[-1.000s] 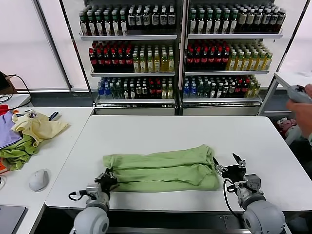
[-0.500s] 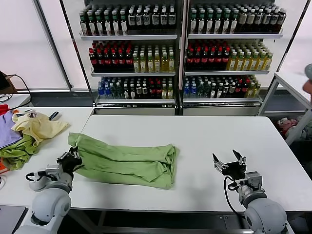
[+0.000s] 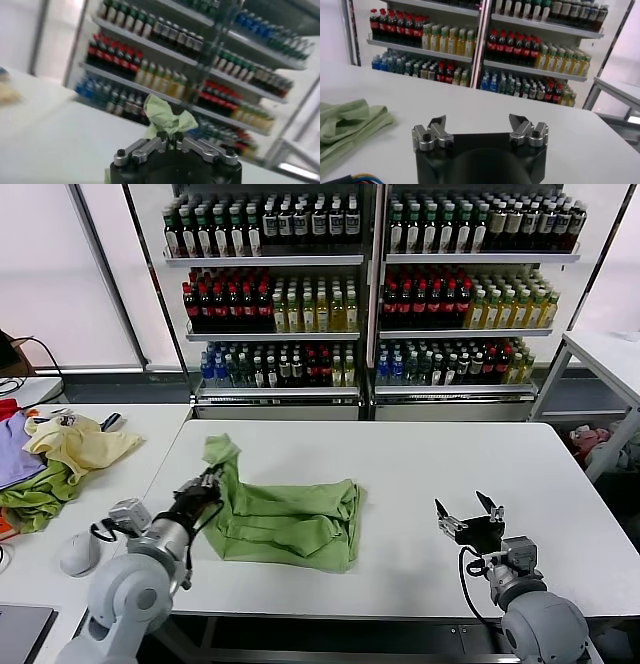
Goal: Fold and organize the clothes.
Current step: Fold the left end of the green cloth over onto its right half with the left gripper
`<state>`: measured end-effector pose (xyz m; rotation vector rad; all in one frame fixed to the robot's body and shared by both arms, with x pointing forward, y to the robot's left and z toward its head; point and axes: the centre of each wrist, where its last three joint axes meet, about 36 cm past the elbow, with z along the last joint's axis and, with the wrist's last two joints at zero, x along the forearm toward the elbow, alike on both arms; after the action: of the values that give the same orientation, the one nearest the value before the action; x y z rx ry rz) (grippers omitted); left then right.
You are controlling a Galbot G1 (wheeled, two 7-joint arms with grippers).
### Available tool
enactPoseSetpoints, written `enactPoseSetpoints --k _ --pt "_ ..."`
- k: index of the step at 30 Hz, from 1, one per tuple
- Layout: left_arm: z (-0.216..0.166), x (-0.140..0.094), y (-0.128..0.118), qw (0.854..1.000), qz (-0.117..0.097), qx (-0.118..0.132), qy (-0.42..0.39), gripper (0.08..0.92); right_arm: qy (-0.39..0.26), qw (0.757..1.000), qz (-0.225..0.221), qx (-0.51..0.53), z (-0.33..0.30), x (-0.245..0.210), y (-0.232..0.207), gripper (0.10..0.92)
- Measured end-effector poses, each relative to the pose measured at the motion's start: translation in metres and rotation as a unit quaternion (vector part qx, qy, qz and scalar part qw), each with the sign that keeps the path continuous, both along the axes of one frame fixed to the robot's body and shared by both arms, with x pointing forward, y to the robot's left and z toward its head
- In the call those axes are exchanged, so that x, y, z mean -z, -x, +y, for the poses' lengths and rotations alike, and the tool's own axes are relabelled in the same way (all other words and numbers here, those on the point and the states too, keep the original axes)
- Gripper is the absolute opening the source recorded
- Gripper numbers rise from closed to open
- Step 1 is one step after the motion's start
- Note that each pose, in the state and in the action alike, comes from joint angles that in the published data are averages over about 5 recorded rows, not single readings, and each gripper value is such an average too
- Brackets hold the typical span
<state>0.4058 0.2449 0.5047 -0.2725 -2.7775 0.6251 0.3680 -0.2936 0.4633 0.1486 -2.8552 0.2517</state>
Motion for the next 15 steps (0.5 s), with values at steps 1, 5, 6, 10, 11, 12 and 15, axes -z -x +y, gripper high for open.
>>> enactPoseSetpoints --k 1,5,6,10,11,12,15 --pt "-0.007 0.001 -0.001 1.000 0.004 0.007 0.008 0.136 0.000 1.000 0.000 0.000 0.000 0.000 0.000 0.823" --pt "-0.033 0.009 -0.010 0.999 0.019 0.028 0.025 0.136 -0.001 1.000 -0.001 0.000 0.000 0.000 -0.001 0.823" --pt "-0.039 0.011 -0.012 0.999 0.022 0.033 0.026 0.136 -0.002 1.000 -0.001 0.000 0.000 0.001 -0.001 0.823" --pt "-0.065 0.020 -0.021 0.998 0.033 0.046 0.020 0.136 -0.003 1.000 -0.002 -0.001 0.001 0.001 -0.003 0.823" --pt "-0.070 0.022 -0.023 0.998 0.036 0.049 0.017 0.136 -0.003 1.000 -0.002 -0.001 0.001 0.001 -0.003 0.823" --pt "-0.076 0.024 -0.024 0.998 0.038 0.052 0.013 0.136 -0.003 1.000 -0.002 -0.001 0.001 0.001 -0.003 0.823" --pt "-0.091 0.031 -0.029 0.997 0.046 0.063 0.002 0.136 -0.002 1.000 -0.003 -0.001 0.000 0.001 -0.005 0.823"
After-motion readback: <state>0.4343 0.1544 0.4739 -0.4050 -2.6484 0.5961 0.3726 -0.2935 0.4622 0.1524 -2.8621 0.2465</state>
